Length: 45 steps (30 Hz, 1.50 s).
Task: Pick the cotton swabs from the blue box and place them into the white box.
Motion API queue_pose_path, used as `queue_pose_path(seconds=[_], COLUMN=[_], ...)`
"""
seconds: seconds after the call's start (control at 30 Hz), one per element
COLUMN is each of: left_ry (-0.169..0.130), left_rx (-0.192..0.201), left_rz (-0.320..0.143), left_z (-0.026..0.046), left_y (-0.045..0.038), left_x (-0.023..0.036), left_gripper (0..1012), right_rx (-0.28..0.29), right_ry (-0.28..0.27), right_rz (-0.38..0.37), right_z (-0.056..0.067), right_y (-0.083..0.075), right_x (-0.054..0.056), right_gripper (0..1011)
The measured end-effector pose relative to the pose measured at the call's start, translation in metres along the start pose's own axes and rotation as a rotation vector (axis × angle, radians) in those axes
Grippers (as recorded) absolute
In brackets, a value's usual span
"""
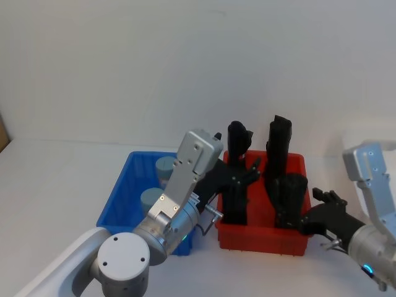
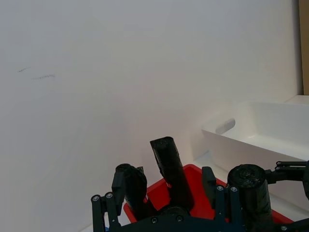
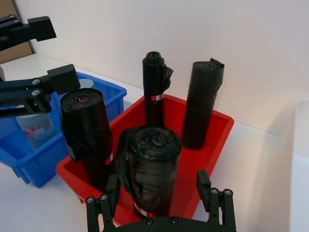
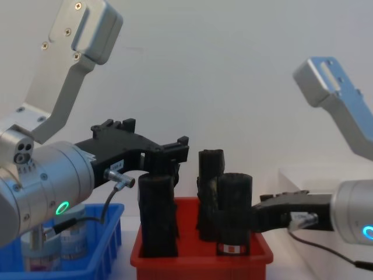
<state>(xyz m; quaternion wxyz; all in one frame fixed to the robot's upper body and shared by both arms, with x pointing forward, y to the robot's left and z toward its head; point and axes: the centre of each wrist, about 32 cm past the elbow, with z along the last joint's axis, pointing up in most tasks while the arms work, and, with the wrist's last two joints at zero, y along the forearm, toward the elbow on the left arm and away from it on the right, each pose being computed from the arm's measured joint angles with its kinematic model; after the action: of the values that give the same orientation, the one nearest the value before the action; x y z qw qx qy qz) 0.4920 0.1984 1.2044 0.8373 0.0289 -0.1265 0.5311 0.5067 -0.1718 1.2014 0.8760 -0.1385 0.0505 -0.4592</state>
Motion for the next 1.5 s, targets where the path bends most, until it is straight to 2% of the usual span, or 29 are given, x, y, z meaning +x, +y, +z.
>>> queue_pose_path(seconds=[0.37, 0.67, 0.9, 0.93, 1.13, 1.23, 1.5], left_ry=[0.000, 0.000, 0.000, 0.000, 0.000, 0.000, 0.000], left_rx=[0.000, 0.000, 0.000, 0.000, 0.000, 0.000, 0.000], left_rz=[0.000, 0.000, 0.000, 0.000, 0.000, 0.000, 0.000], left_z=[0.0000, 0.0000, 0.0000, 0.0000, 0.0000, 0.0000, 0.0000], left_y=[0.0000, 0.0000, 0.0000, 0.0000, 0.0000, 0.0000, 0.0000], left_x=[0.0000, 0.0000, 0.0000, 0.0000, 0.0000, 0.0000, 0.0000], left_gripper=[1003, 1003, 1003, 1003, 1003, 1003, 1003], right_rx=[0.024, 0.049, 0.059, 0.060, 0.065, 0.068, 0.090], right_ry=[0.026, 0.022, 0.020, 0.020, 0.020, 0.019, 0.029], right_rz=[-0.003, -0.027, -0.037, -0.038, -0.042, -0.044, -0.057], right_z=[-0.002, -0.003, -0.004, -0.004, -0.004, -0.004, 0.000], right_y=[0.021, 0.036, 0.042, 0.042, 0.045, 0.046, 0.042], right_x=[-0.009, -0.016, -0.019, -0.019, -0.020, -0.021, -0.019], right_gripper=[1001, 1002, 861, 810, 654, 535, 476])
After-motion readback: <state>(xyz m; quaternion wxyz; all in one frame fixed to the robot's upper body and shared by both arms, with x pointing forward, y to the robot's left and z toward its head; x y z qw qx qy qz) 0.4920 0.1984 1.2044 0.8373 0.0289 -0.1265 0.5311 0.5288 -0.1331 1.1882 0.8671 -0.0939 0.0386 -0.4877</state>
